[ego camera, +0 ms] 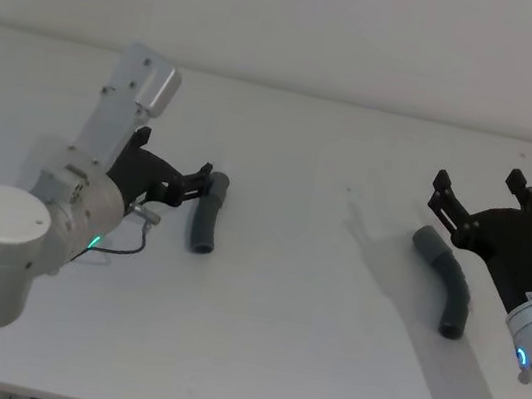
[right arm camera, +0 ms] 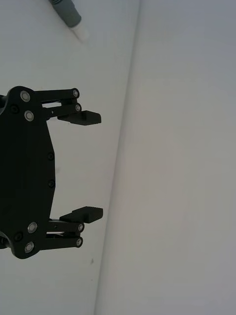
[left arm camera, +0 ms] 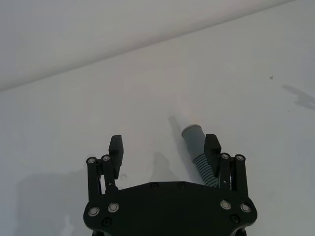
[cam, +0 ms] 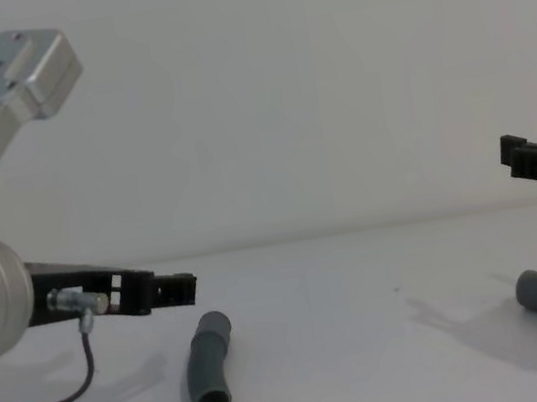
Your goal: Use both hands to pick up one end of the pipe from the table, align the ends, and insert them.
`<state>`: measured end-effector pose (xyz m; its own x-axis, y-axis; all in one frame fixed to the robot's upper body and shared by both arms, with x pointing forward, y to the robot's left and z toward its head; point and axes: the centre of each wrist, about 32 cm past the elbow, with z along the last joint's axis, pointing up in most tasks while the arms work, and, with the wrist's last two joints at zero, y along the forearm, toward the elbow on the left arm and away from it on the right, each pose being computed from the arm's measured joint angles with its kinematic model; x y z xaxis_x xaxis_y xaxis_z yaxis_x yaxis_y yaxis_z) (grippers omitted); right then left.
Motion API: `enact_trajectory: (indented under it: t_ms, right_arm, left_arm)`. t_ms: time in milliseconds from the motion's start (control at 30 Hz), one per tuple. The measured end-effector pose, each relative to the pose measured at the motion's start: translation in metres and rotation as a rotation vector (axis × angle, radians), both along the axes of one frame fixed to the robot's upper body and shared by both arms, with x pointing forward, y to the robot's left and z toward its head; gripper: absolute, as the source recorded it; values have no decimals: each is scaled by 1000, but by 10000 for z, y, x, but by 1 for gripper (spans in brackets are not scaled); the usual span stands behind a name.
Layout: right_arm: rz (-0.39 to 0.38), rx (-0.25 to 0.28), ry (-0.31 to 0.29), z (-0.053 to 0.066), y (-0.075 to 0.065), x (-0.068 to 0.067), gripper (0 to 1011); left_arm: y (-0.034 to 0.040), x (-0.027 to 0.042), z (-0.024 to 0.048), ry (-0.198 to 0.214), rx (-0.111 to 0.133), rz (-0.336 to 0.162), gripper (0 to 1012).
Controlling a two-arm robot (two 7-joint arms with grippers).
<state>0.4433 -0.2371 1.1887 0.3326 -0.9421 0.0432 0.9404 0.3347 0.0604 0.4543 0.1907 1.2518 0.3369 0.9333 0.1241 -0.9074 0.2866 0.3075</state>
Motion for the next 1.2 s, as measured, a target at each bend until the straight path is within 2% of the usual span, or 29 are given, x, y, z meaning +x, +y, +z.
enact_trajectory:
  t_ms: [367, 533, 867, 1200]
  right_arm:
    - [0, 0, 0, 0, 0, 0, 1004]
    - [0, 0, 0, 0, 0, 0, 1004]
    - [0, 0, 0, 0, 0, 0, 1004]
    - [0, 0, 0, 0, 0, 0, 1004]
  left_arm:
    - [-139, 13, -30, 51, -35, 20, 1000]
    - [-191, 7, -37, 70, -42, 29, 1000]
    - [-260, 5, -41, 93, -25, 49, 1000]
    - [-352, 58, -49, 112, -14, 63, 1000]
